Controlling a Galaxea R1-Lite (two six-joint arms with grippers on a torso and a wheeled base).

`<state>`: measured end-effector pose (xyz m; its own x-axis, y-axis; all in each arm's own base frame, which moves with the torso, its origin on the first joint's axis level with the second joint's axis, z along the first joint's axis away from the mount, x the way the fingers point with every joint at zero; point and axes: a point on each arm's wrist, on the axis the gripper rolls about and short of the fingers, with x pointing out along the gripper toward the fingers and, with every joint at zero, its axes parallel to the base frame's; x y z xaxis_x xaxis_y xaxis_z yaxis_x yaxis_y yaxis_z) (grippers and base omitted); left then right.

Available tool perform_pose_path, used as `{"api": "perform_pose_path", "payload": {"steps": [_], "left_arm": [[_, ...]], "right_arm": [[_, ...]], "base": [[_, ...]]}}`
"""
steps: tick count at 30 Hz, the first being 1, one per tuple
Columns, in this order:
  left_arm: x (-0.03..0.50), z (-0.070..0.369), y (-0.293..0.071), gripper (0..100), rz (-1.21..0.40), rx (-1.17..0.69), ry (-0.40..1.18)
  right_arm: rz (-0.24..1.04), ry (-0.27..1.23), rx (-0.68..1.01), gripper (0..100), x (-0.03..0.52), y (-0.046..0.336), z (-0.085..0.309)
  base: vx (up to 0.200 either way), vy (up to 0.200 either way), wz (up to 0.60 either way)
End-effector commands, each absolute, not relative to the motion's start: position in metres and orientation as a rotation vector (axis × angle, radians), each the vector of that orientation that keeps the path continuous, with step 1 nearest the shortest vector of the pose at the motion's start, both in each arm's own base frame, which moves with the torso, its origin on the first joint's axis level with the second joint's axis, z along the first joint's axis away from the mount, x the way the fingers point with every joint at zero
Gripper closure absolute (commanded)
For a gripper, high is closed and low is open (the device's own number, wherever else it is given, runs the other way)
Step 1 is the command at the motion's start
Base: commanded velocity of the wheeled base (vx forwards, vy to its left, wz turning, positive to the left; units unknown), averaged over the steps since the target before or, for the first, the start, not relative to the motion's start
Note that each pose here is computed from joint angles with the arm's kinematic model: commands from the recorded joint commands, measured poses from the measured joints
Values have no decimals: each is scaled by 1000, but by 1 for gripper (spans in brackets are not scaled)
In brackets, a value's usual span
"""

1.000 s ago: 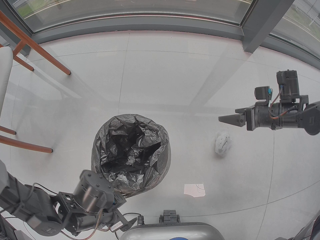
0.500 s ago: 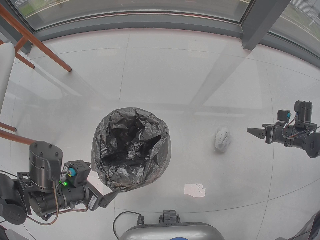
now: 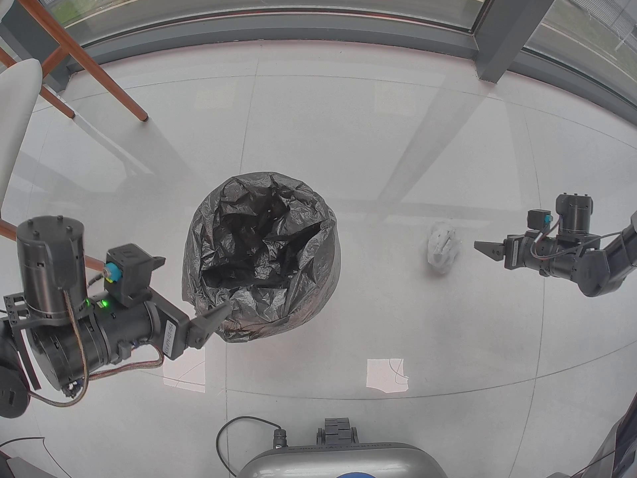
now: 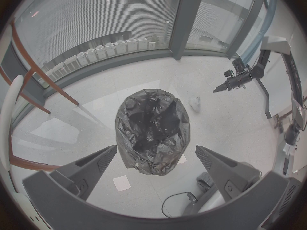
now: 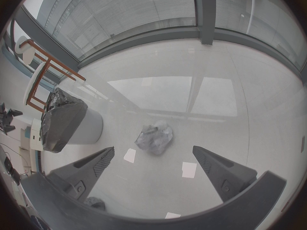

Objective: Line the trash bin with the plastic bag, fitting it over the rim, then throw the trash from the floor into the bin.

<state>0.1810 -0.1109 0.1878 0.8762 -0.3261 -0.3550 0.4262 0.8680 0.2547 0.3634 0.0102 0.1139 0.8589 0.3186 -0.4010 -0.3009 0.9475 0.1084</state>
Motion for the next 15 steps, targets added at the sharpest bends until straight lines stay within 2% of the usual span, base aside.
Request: {"api": "perform_pose_path", "payload": {"steps": [1, 15], "left_arm": [[186, 210, -95, 0, -322, 288, 233], [194, 219, -78, 0, -256, 263, 213]], "right_arm": [[361, 460, 28, 0, 403, 35, 82], [376, 449, 12, 0, 447, 56, 50]], "base": [[0, 0, 0], [0, 0, 0]]}}
